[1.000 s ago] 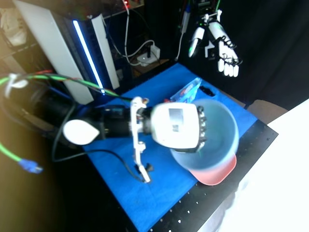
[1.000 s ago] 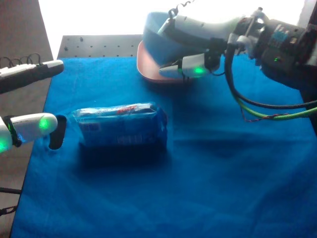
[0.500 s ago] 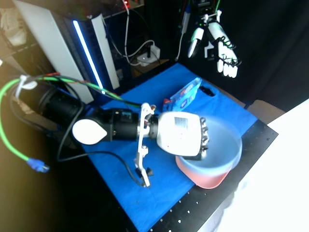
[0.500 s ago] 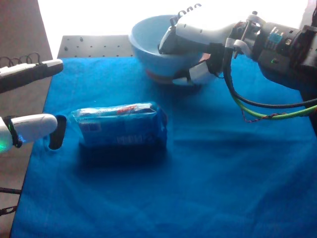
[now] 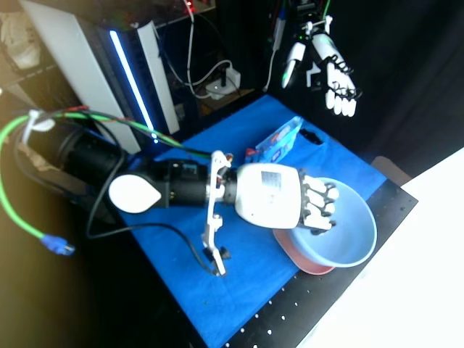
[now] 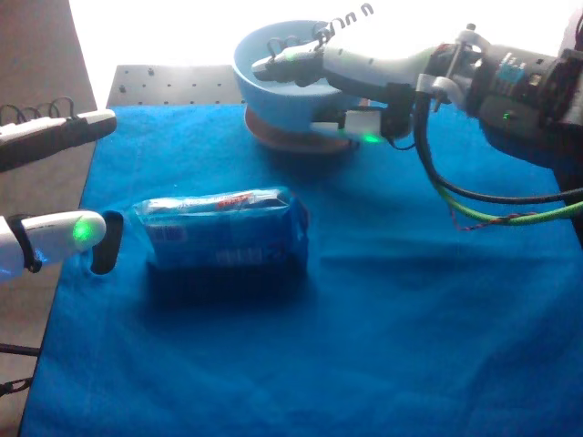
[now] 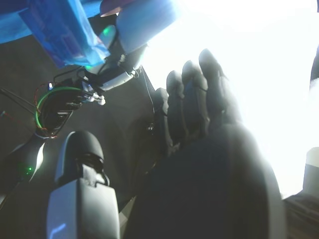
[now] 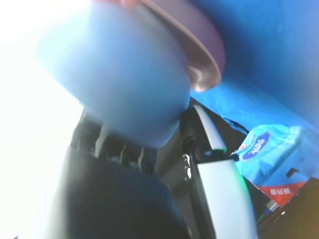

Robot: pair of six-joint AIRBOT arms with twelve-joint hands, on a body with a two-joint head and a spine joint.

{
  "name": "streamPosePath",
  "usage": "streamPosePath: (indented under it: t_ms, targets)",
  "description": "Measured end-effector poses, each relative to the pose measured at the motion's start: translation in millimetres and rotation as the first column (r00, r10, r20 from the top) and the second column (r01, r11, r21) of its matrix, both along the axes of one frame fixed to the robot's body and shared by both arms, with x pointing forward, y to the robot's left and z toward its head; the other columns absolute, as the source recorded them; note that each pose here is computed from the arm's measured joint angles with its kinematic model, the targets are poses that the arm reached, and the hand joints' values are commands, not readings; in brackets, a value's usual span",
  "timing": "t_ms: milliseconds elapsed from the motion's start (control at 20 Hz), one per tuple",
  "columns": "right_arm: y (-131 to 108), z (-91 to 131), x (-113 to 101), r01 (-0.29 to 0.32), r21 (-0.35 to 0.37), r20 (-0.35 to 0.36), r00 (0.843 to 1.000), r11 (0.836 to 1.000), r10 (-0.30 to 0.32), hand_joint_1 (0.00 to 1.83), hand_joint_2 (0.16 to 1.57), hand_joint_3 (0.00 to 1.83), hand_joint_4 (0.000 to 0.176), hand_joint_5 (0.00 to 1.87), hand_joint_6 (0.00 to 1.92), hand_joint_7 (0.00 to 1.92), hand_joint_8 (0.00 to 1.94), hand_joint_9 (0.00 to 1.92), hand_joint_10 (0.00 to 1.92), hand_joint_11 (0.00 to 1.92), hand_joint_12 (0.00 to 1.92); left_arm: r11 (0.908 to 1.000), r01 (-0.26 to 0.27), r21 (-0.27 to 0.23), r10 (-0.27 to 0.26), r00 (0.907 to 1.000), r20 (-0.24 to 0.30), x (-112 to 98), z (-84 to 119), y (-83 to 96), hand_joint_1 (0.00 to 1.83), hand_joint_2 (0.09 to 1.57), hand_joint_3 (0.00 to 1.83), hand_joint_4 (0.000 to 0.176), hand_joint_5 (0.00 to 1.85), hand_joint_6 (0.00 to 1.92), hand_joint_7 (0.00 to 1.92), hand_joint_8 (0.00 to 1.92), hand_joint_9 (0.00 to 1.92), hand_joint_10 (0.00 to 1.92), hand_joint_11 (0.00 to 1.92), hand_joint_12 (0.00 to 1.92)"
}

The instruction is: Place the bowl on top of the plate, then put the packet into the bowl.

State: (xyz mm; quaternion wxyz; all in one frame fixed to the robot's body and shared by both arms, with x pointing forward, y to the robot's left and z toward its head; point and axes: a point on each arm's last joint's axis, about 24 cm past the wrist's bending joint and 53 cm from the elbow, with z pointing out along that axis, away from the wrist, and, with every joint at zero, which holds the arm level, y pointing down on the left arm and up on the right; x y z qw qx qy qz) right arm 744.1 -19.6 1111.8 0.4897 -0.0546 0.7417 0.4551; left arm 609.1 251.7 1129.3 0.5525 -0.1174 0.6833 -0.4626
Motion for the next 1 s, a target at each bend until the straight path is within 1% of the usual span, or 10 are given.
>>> streamPosePath:
  t_ms: [250,350,400,550,650,750,850,900,950,1000]
  targets:
    - [-16,5,-4,0.006,0.007,0.002,1.000,1.000,-0.006,0.85,1.06,0.00,0.091,0.01,0.00,0.04,0.00,0.16,0.00,0.01,0.81,1.0000,0.001,-0.001,-0.001,1.0000,-0.003,0,-1,-0.7,0.55,1.10,0.00,0.065,0.32,0.00,0.30,0.00,0.21,0.00,0.00,0.37]
    - [-24,5,-12,0.002,0.043,-0.008,1.000,0.999,-0.002,0.79,0.95,0.00,0.140,0.00,0.00,0.00,0.00,0.01,0.00,0.00,0.37,0.9999,-0.001,0.010,0.001,0.9999,-0.012,1,-4,0.8,0.58,1.06,0.00,0.076,0.31,0.00,0.28,0.00,0.16,0.00,0.00,0.10]
    - [-26,7,-15,0.001,0.065,-0.011,1.000,0.998,0.000,0.69,0.94,0.00,0.169,0.00,0.00,0.00,0.00,0.00,0.00,0.00,0.12,0.9999,-0.002,0.011,0.002,0.9999,-0.013,3,-4,0.5,0.59,1.03,0.00,0.093,0.30,0.00,0.28,0.00,0.18,0.01,0.00,0.22]
    - [-46,23,-30,0.003,0.197,-0.010,1.000,0.980,-0.001,0.67,0.94,0.00,0.176,0.00,0.00,0.00,0.00,0.00,0.00,0.00,0.00,0.9991,0.038,0.020,-0.039,0.9991,0.018,10,7,-12.3,0.83,0.93,0.00,0.078,0.31,0.00,0.30,0.00,0.27,0.00,0.11,0.41]
    - [-72,25,-42,0.039,0.293,-0.039,0.999,0.955,-0.029,0.67,0.96,0.01,0.176,0.00,0.00,0.00,0.00,0.00,0.00,0.00,0.00,0.9951,0.085,0.049,-0.087,0.9954,0.039,21,14,-28.8,0.88,0.92,0.00,0.072,0.31,0.00,0.29,0.00,0.24,0.00,0.09,0.39]
    - [-98,17,-52,0.089,0.341,-0.076,0.995,0.936,-0.067,0.62,0.98,0.01,0.176,0.00,0.00,0.00,0.00,0.00,0.00,0.00,0.00,0.9902,0.125,0.061,-0.126,0.9919,0.014,35,7,-46.8,0.88,0.90,0.01,0.058,0.36,0.00,0.29,0.00,0.24,0.00,0.02,0.57]
    - [-124,11,-60,0.152,0.396,-0.114,0.987,0.906,-0.115,0.57,0.97,0.01,0.176,0.00,0.00,0.00,0.00,0.00,0.00,0.00,0.00,0.9751,0.195,0.105,-0.192,0.9806,-0.039,37,-12,-74.0,0.83,0.89,0.00,0.136,0.34,0.00,0.30,0.00,0.25,0.01,0.00,0.42]
    - [-134,12,-64,0.177,0.427,-0.123,0.983,0.887,-0.137,0.58,0.99,0.01,0.176,0.00,0.00,0.00,0.00,0.00,0.00,0.00,0.00,0.9650,0.232,0.123,-0.226,0.9724,-0.059,35,-22,-88.3,0.86,0.88,0.00,0.139,0.37,0.00,0.32,0.00,0.29,0.01,0.00,0.52]
    - [-141,17,-68,0.188,0.461,-0.120,0.982,0.868,-0.148,0.63,1.00,0.02,0.176,0.00,0.00,0.00,0.00,0.00,0.00,0.00,0.00,0.9589,0.248,0.138,-0.238,0.9678,-0.081,34,-32,-95.5,0.86,0.88,0.00,0.149,0.44,0.01,0.39,0.01,0.39,0.01,0.00,1.00]
    - [-146,20,-71,0.191,0.482,-0.115,0.981,0.855,-0.154,0.63,1.00,0.02,0.176,0.00,0.00,0.00,0.00,0.00,0.00,0.00,0.00,0.9571,0.248,0.150,-0.235,0.9673,-0.095,36,-37,-95.9,0.86,0.88,0.00,0.149,0.44,0.01,0.39,0.01,0.39,0.01,0.00,1.00]
